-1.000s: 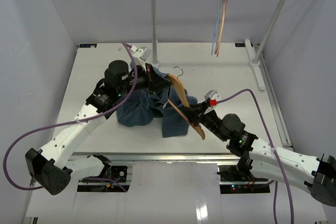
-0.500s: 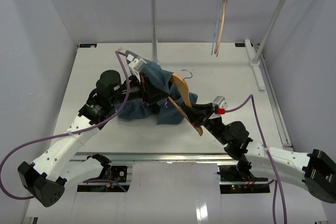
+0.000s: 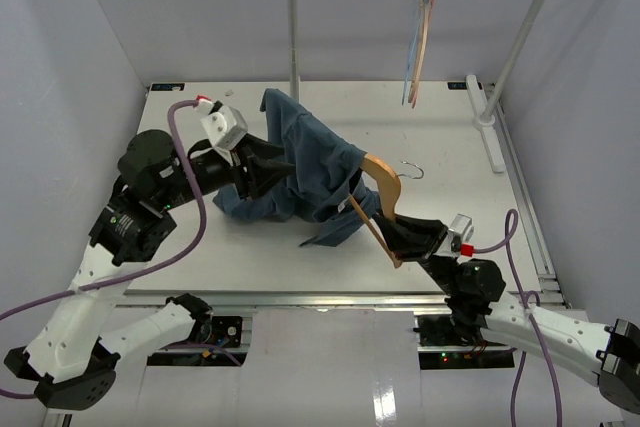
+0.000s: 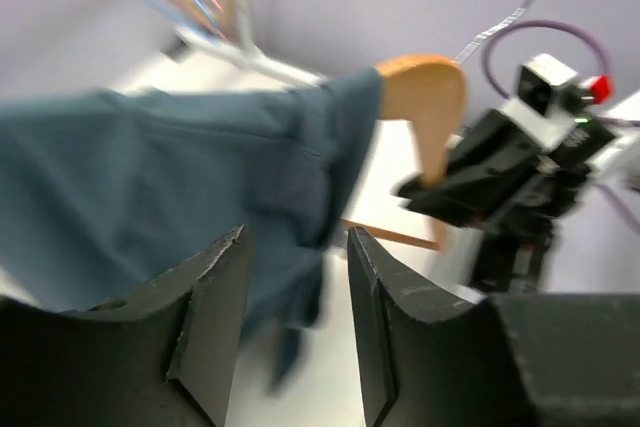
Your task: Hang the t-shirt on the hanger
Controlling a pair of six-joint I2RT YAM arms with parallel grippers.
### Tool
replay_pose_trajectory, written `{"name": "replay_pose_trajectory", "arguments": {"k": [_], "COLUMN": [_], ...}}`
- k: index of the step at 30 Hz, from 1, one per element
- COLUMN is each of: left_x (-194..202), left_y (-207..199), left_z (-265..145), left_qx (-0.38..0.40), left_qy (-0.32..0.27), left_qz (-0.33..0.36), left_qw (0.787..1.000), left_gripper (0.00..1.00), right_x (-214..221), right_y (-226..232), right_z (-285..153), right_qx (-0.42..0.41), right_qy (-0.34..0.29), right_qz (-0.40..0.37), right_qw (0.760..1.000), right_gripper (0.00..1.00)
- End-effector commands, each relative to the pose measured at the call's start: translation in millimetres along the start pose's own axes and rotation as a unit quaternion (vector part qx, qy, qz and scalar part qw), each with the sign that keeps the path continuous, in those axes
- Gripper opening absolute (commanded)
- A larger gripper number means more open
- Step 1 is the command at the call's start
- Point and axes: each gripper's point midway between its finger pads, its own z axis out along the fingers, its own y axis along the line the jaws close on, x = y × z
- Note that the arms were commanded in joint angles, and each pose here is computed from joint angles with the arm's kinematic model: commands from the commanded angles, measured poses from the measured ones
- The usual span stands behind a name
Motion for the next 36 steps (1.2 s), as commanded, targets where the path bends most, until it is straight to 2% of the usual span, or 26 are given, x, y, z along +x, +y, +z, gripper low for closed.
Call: {"name": "replay_pose_trajectory", "arguments": {"k": [1, 3, 6, 8, 11, 13, 16, 24, 29, 36], "left_x": [-18.5, -13.4, -13.5, -24.3, -34.2, -34.1, -42.1, -22.6, -11.8, 10.1], "left_y": [34.5, 44.5, 42.1, 19.0, 1.1, -12.5, -23.2, -35.8, -53.9, -34.2], "left_z": [-10.7, -3.4, 7.8, 9.1, -0.1, -6.7, -16.4, -26.9, -39.6, -18.2], "left_qx": [-0.067, -0.065, -0.03, 0.032, 0.067, 0.101, 0.115, 0.156, 0.19, 0.188], "left_qy": [0.009, 0.039, 0.057, 0.037, 0.015, 0.003, -0.01, 0.02, 0.007, 0.059], "left_qz": [0.202, 0.245, 0.268, 0.288, 0.317, 0.351, 0.369, 0.355, 0.348, 0.322], "left_qw": [0.977, 0.967, 0.961, 0.956, 0.946, 0.931, 0.922, 0.922, 0.918, 0.926], "left_gripper": [0.5, 0.52, 0.6, 0.66, 0.69, 0.71, 0.72, 0.71, 0.7, 0.68], "right_x": [-54.5, -56.1, -49.1, -46.9, -38.0, -32.7, -28.4, -22.1, -22.0, -19.1], "right_y": [24.4, 31.2, 41.7, 44.0, 45.1, 46.4, 48.2, 51.4, 51.1, 55.6], "right_z": [-8.6, -11.5, -12.8, -12.0, -12.1, -12.6, -11.4, -9.6, -10.0, -9.4], "right_qx": [-0.071, -0.09, -0.12, -0.126, -0.13, -0.134, -0.139, -0.147, -0.146, -0.158], "right_qy": [-0.107, -0.107, -0.086, -0.078, -0.061, -0.052, -0.043, -0.027, -0.027, -0.021], "right_qz": [-0.005, 0.001, 0.002, -0.001, -0.002, 0.0, -0.001, 0.003, 0.003, 0.006], "right_qw": [0.992, 0.99, 0.989, 0.989, 0.99, 0.99, 0.989, 0.989, 0.989, 0.987], "right_gripper": [0.08, 0.08, 0.08, 0.08, 0.08, 0.08, 0.08, 0.08, 0.08, 0.08]}}
